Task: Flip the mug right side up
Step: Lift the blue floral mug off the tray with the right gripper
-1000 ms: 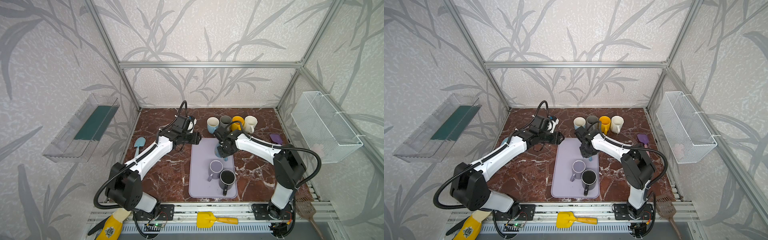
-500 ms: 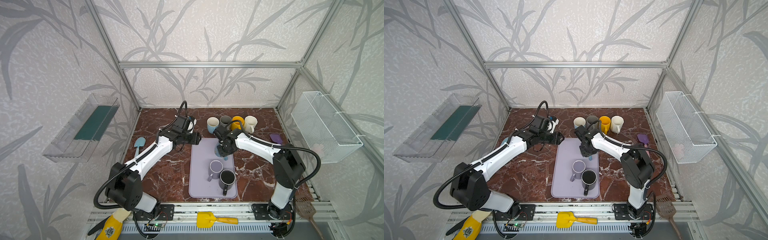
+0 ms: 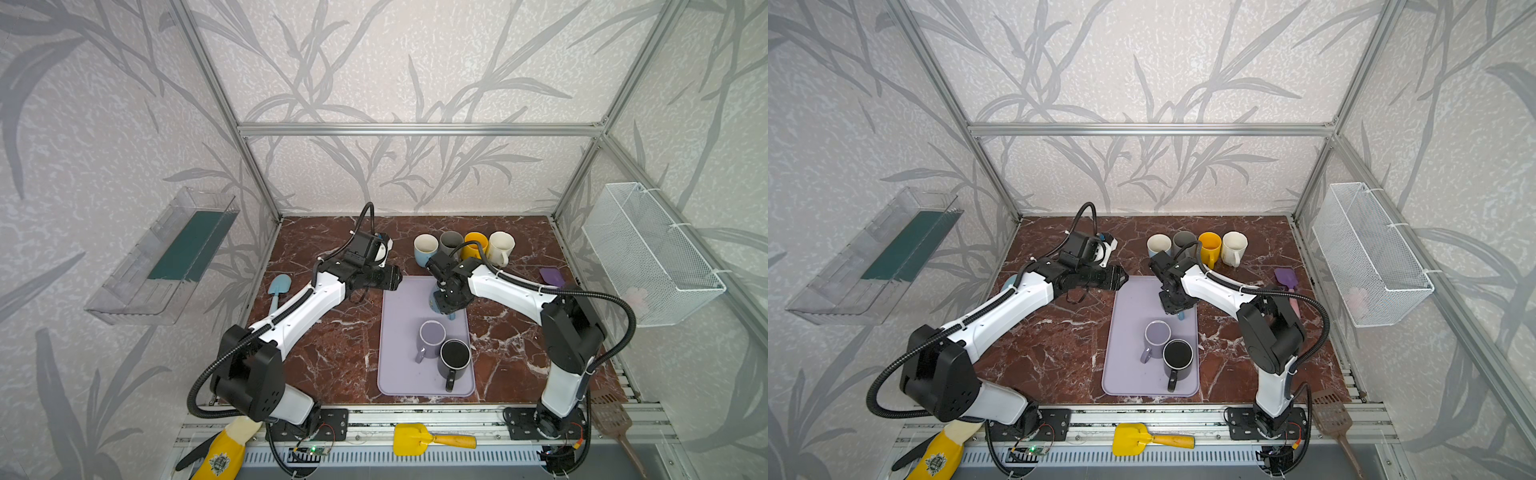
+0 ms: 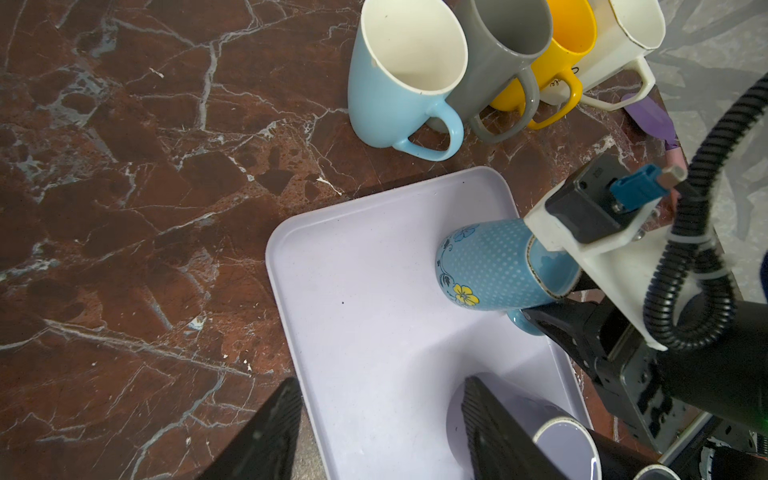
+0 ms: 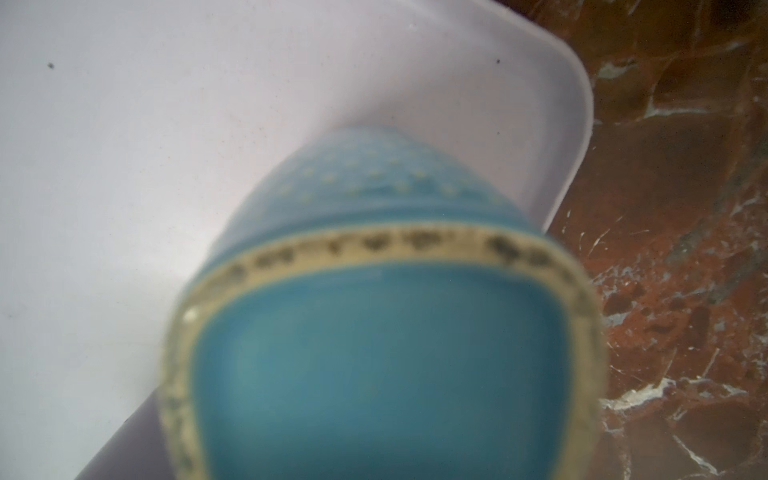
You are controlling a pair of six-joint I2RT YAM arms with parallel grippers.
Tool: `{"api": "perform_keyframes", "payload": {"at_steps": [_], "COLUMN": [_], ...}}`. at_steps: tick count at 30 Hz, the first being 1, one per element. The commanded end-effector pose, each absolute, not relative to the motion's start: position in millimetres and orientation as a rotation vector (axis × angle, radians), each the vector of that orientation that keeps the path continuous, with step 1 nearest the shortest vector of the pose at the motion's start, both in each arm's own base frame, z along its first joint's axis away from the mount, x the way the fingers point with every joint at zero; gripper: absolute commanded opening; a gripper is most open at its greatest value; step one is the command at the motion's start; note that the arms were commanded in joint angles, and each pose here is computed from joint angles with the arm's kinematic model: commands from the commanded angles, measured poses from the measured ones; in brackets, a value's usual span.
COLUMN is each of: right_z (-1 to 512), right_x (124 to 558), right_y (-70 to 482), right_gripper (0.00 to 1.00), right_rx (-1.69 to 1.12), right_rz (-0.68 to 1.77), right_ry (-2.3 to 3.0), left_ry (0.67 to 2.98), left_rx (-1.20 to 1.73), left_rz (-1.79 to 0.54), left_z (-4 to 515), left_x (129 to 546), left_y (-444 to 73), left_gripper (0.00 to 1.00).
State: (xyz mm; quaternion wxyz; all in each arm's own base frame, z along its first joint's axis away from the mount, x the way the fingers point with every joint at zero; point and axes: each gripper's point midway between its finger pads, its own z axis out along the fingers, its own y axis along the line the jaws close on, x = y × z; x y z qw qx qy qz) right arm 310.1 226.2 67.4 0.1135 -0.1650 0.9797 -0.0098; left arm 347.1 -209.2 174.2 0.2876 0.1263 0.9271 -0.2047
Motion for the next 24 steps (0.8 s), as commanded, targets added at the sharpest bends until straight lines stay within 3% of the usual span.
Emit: {"api": "perform_keyframes", "payload": {"at_steps": [1,5,14,24], "right_z": [70.4,69.4,80.9,111.8], "right_x": [314.1,316.1,325.3,333.1], "right_y": [225.6,225.1,221.1,235.4], "right_gripper": [0.26,0.23,0.00,0.00], "right_rx": [-0.489,-0.485,-0.508,-0.497], "right_rz": [-0.035,-0.028,0.001,0.301], "right_ry": [2.879,2.884,2.875,2.806], "left_ry": [2.466,2.471,2.474,2.483], "left_rx": [0.360,0.360,0.345,0.274], "left_rz": [-0.522,-0.514,-0.504,-0.494], "left_z": [179.0,177.6,177.2,175.9], "left_x": [343.6,343.3,343.7,348.6], "left_y": [-206.1,-204.9,-202.6,-195.4], "left_gripper": [0.64,0.64,0.64,0.64]}}
